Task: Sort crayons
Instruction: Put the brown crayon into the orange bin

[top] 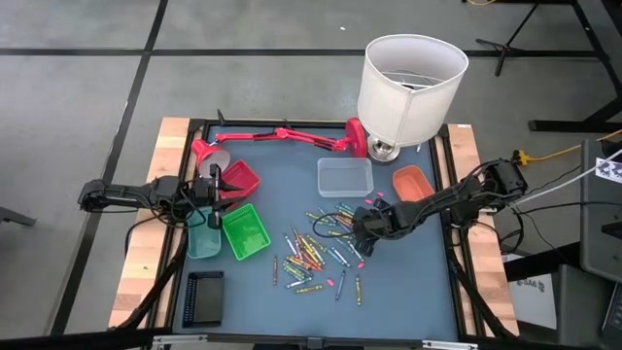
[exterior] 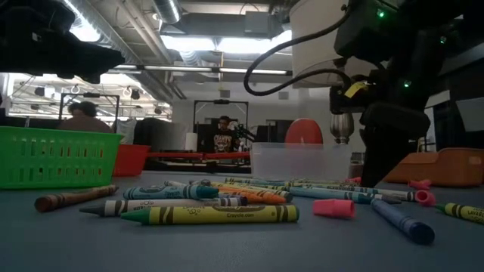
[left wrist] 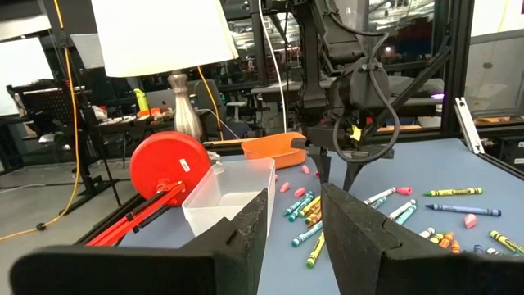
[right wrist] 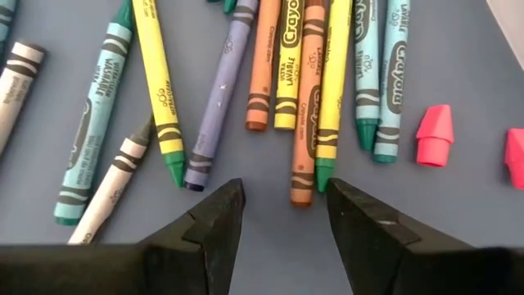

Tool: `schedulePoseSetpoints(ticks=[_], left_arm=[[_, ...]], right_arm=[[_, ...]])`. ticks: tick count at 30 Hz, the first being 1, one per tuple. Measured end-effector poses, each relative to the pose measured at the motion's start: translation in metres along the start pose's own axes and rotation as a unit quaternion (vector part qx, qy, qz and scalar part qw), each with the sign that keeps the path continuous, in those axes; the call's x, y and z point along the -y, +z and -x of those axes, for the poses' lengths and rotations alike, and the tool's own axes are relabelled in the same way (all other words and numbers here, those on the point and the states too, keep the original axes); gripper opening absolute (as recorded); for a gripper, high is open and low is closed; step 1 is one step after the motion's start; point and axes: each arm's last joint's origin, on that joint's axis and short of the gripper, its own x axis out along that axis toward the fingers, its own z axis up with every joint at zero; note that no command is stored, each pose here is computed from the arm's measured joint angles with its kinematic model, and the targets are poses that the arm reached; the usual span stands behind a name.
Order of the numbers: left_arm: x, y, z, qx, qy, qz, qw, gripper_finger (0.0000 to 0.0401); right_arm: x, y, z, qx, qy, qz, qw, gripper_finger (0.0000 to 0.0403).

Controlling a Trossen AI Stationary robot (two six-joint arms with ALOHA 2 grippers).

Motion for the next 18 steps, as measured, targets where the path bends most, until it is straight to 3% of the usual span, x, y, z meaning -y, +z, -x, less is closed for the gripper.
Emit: schedulePoseSetpoints(ticks=[18], left_arm=[[0.0000, 0.0000, 0.0000, 0.000, 0.000, 0.000, 1.000, 0.0100]], right_arm=[[-0.0050, 0.0039, 0.0002, 0.009, 0.040, 0.000, 0.999, 0.0182]])
